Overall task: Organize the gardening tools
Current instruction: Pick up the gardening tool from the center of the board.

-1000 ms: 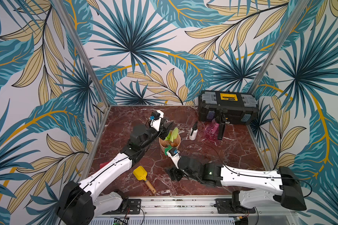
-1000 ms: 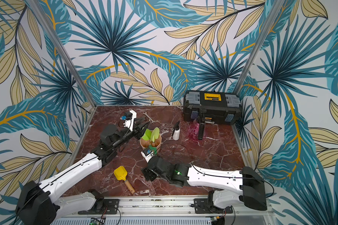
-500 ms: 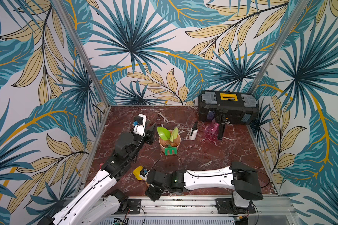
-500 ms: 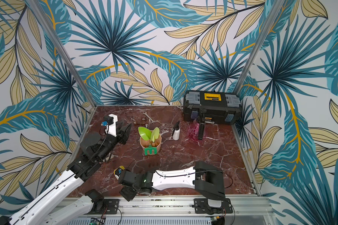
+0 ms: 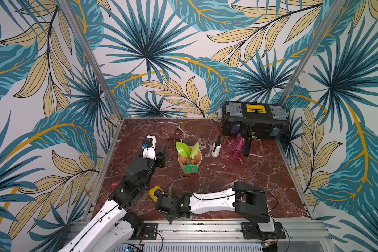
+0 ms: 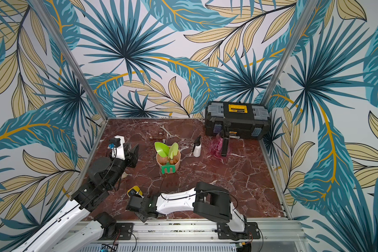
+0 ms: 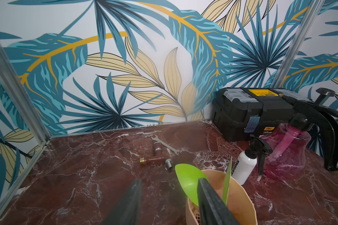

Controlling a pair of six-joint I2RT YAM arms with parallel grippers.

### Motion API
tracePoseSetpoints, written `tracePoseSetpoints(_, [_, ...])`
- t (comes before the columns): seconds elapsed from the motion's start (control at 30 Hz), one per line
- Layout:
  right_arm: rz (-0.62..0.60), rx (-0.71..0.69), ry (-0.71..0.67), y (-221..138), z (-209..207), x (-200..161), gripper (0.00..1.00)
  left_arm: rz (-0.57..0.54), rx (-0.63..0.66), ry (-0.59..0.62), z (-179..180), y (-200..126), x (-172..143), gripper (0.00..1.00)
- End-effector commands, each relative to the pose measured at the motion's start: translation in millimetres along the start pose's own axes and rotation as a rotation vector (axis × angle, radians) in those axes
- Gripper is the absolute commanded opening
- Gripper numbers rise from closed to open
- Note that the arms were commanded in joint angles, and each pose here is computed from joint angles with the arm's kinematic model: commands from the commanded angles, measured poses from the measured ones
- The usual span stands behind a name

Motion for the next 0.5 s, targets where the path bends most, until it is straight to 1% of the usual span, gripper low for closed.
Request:
tracePoseSetpoints(0.0, [0.023,-0.048,-0.012,6.1,-8.0,-2.5,0.36,-0.007,0.017,-0.007,4.3,-0.8,-1.2,0.51])
tracePoseSetpoints(0.13, [0.005,-0.08,-0.007,-1.8,-17.9,-0.8,0.23,-0.011,0.016,-0.007,4.6,-0.5,0.3,0.51])
tracePoseSetpoints(0.2, [-0.018,-0.093,-0.003,-13.3,-25.4,-0.4,0.19,-0.012,0.01,-0.009,3.5,-0.8,1.9,0.52])
tracePoseSetpoints(0.27, [-0.048,-0.102,0.0,-28.0,-34.8,0.5,0.16,-0.011,-0.005,-0.004,0.9,-0.4,3.4,0.52])
tracePoseSetpoints(0.3, [-0.079,-0.103,0.003,-42.3,-40.7,3.5,0.15,-0.005,-0.015,0.002,-1.0,0.1,3.8,0.52])
tracePoseSetpoints(0.47, [-0.138,-0.056,-0.023,-81.6,-58.1,-0.7,0.14,-0.001,-0.077,0.012,-11.5,0.8,10.3,0.54])
Point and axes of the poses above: each gripper's point midway between its finger pads, its own y axis out along the fingers, its own z axis along the line the jaws close on, x = y × z, the point moved 5 cm from there along -y, back along the fingers, and after that the axes turned 15 degrees about -y, right-handed, at the moved point
